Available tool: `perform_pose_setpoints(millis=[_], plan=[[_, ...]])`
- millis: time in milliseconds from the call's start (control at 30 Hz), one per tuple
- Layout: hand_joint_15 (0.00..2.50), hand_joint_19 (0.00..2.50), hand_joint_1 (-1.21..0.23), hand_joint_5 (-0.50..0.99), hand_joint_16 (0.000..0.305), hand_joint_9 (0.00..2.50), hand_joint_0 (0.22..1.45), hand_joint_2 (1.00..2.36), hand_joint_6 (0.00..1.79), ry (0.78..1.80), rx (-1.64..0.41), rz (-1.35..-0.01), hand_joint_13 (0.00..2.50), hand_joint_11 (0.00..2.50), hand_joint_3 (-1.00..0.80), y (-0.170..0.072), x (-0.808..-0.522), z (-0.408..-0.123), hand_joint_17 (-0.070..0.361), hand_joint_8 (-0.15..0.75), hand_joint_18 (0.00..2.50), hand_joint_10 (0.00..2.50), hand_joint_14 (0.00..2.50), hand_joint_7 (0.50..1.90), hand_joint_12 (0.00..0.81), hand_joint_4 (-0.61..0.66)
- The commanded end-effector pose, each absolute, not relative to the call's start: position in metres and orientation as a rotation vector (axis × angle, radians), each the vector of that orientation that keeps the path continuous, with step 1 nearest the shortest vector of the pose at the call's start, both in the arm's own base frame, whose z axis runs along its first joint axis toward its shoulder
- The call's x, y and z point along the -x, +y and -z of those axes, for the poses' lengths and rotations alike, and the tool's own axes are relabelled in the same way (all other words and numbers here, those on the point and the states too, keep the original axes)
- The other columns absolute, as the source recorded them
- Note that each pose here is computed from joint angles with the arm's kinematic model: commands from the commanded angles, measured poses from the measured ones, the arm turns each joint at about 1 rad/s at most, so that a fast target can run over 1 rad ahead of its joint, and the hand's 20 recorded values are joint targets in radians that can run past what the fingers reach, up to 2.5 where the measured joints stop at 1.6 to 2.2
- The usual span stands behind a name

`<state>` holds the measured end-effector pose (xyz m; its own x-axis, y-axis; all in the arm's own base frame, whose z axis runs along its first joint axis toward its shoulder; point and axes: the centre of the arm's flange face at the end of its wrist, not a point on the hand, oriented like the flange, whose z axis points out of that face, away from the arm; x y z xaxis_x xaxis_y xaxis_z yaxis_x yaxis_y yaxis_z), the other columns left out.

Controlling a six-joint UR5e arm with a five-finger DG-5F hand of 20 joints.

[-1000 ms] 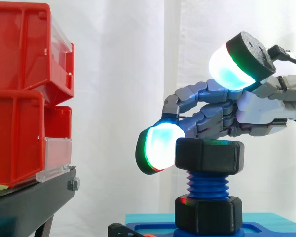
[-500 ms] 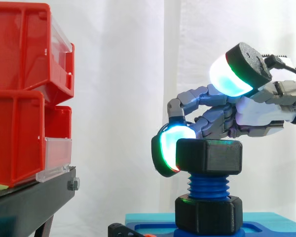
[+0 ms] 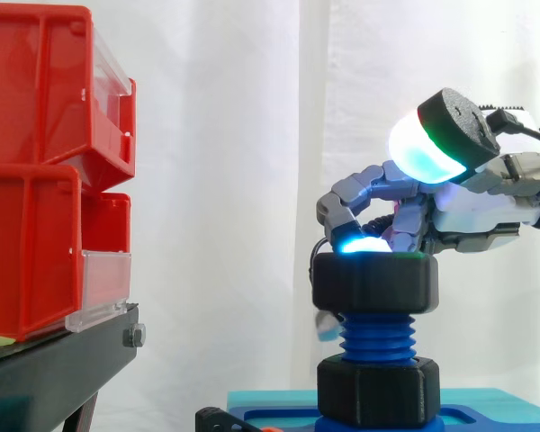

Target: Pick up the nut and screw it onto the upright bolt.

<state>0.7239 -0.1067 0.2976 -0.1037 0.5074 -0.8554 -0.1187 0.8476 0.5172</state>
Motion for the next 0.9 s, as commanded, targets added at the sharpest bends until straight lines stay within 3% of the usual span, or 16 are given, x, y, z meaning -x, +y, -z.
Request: perform_pose_setpoints(millis=[0, 233, 333, 433, 500, 700, 867], plan=[[0.0, 0.0, -0.18, 0.05, 0.02, 1.29, 0.51, 1.0, 0.66, 1.591, -0.313, -0.542, 0.84, 0.0, -0.5, -0.108, -0.723, -0.303, 0.045, 0.182, 0.53, 0.0, 0.0, 1.24, 0.213, 0.05], [0.04, 0.12, -0.22, 0.06, 0.018, 1.58, 0.51, 1.0, 0.66, 1.615, -0.305, -0.523, 1.0, 0.04, -0.5, -0.113, -0.717, -0.324, 0.04, 0.16, 0.73, 0.0, 0.0, 1.25, 0.18, 0.07], [0.04, 0.11, -0.2, 0.06, 0.019, 1.57, 0.51, 1.0, 0.65, 1.623, -0.297, -0.511, 0.99, 0.05, -0.5, -0.115, -0.719, -0.34, 0.042, 0.17, 0.72, 0.0, 0.0, 1.27, 0.191, 0.06], [0.02, 0.08, -0.17, 0.06, 0.021, 1.47, 0.5, 1.0, 0.5, 1.624, -0.293, -0.502, 0.91, 0.06, -0.5, -0.119, -0.72, -0.352, 0.047, 0.218, 0.62, 0.0, 0.0, 1.49, 0.212, 0.12], [0.02, 0.08, -0.16, 0.02, 0.022, 1.39, 0.5, 1.0, 0.5, 1.618, -0.283, -0.5, 0.87, 0.05, -0.5, -0.119, -0.721, -0.356, 0.049, 0.231, 0.59, 0.0, 0.0, 1.39, 0.223, 0.15], [0.0, 0.04, -0.14, -0.07, 0.028, 1.15, 0.49, 1.0, 0.5, 1.559, -0.249, -0.52, 0.7, 0.0, -0.5, -0.119, -0.728, -0.366, 0.064, 0.24, 0.45, 0.0, 0.0, 0.9, 0.255, 0.25], [0.0, 0.0, -0.13, -0.13, 0.031, 0.9, 0.48, 1.0, 0.5, 1.531, -0.226, -0.546, 0.55, 0.0, -0.5, -0.111, -0.735, -0.363, 0.07, 0.223, 0.27, 0.0, 0.0, 0.69, 0.278, 0.19]])
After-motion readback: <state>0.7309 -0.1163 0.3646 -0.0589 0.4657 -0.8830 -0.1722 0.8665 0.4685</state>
